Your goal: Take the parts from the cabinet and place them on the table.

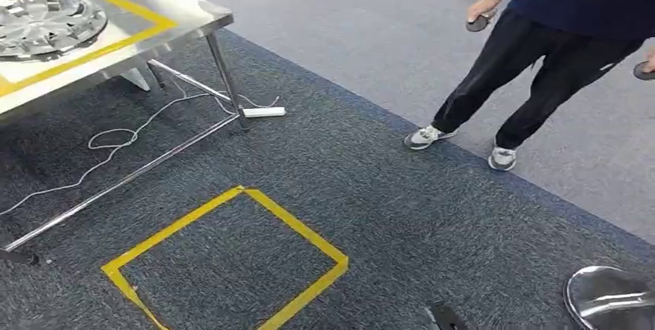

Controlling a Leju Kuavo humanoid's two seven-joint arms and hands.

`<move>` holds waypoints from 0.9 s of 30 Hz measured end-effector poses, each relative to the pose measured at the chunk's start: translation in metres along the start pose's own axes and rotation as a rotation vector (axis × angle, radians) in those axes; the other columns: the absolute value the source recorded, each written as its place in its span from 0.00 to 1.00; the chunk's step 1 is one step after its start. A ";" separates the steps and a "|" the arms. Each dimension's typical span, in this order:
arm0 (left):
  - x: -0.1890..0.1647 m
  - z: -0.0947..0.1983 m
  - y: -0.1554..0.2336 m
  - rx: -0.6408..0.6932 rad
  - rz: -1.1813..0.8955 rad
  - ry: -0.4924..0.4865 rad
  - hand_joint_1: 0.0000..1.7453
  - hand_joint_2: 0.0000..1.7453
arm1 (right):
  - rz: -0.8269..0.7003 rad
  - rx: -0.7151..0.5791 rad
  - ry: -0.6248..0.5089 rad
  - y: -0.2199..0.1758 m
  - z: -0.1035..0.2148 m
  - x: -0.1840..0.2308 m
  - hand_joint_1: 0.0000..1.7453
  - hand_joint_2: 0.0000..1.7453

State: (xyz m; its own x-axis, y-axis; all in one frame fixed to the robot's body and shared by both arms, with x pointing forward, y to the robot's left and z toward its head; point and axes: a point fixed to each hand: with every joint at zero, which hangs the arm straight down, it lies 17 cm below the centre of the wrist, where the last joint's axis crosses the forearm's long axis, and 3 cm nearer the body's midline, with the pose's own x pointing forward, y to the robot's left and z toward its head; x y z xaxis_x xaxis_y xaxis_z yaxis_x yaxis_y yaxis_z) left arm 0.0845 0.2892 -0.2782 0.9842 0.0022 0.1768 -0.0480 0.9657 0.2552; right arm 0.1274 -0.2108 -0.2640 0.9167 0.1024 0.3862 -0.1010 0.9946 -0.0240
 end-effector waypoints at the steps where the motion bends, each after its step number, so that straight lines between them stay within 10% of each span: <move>1: -0.001 0.000 0.000 0.000 0.000 0.001 0.00 1.00 | 0.000 0.000 0.001 0.000 0.000 -0.001 0.00 0.00; 12: 0.003 0.000 -0.002 -0.006 -0.010 -0.012 0.00 1.00 | 0.000 0.000 0.018 0.000 0.001 -0.009 0.00 0.00; 13: 0.003 0.000 0.000 -0.005 -0.011 -0.015 0.00 0.00 | 0.001 0.000 0.022 0.000 0.002 -0.010 0.00 0.00; 27: 0.003 0.000 0.000 -0.013 -0.009 -0.023 0.00 0.00 | 0.012 -0.016 -0.021 -0.001 0.000 0.002 0.00 0.00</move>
State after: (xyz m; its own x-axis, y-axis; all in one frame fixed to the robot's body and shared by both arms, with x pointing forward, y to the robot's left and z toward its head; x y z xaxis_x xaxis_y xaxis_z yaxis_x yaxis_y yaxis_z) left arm 0.0879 0.2889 -0.2779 0.9805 -0.0123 0.1963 -0.0369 0.9688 0.2450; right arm 0.1294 -0.2121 -0.2631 0.9071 0.1144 0.4051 -0.1060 0.9934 -0.0432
